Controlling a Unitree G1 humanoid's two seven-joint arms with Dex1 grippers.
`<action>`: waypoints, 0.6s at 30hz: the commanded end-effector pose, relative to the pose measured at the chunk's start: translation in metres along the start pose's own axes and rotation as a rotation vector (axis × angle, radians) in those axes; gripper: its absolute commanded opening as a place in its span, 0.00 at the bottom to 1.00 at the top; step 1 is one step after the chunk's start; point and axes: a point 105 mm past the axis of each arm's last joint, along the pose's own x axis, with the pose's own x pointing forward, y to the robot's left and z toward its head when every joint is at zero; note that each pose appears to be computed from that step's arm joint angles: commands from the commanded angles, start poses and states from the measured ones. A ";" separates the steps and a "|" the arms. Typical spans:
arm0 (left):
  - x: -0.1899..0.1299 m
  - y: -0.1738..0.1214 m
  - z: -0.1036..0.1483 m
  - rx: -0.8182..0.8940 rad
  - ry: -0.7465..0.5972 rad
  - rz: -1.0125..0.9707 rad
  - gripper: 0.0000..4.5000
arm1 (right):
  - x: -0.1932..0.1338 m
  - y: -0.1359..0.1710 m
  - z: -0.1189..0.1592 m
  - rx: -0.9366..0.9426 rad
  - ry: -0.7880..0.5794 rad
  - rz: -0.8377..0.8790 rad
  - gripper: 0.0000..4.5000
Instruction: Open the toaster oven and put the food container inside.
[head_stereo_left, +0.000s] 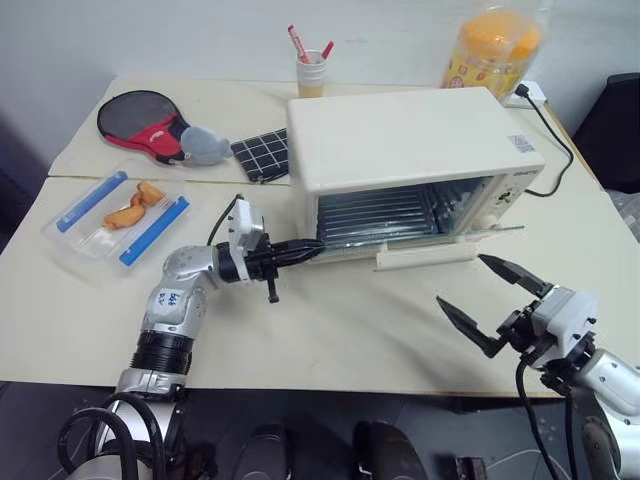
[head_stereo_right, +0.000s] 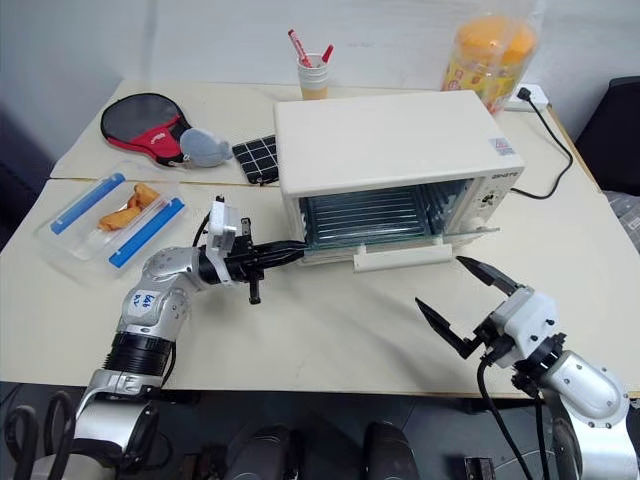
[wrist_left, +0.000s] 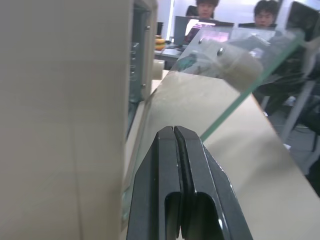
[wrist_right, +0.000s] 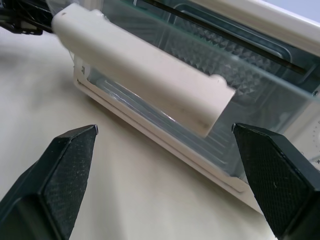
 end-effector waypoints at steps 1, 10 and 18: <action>0.004 -0.004 0.008 0.031 -0.023 0.003 0.01 | 0.007 0.002 0.006 -0.008 -0.025 0.019 1.00; 0.014 -0.012 -0.002 0.005 -0.017 -0.006 0.01 | -0.029 0.001 -0.003 0.017 0.075 -0.037 1.00; 0.027 -0.025 -0.023 -0.023 0.031 -0.039 0.01 | -0.095 0.006 -0.013 0.045 0.241 -0.171 1.00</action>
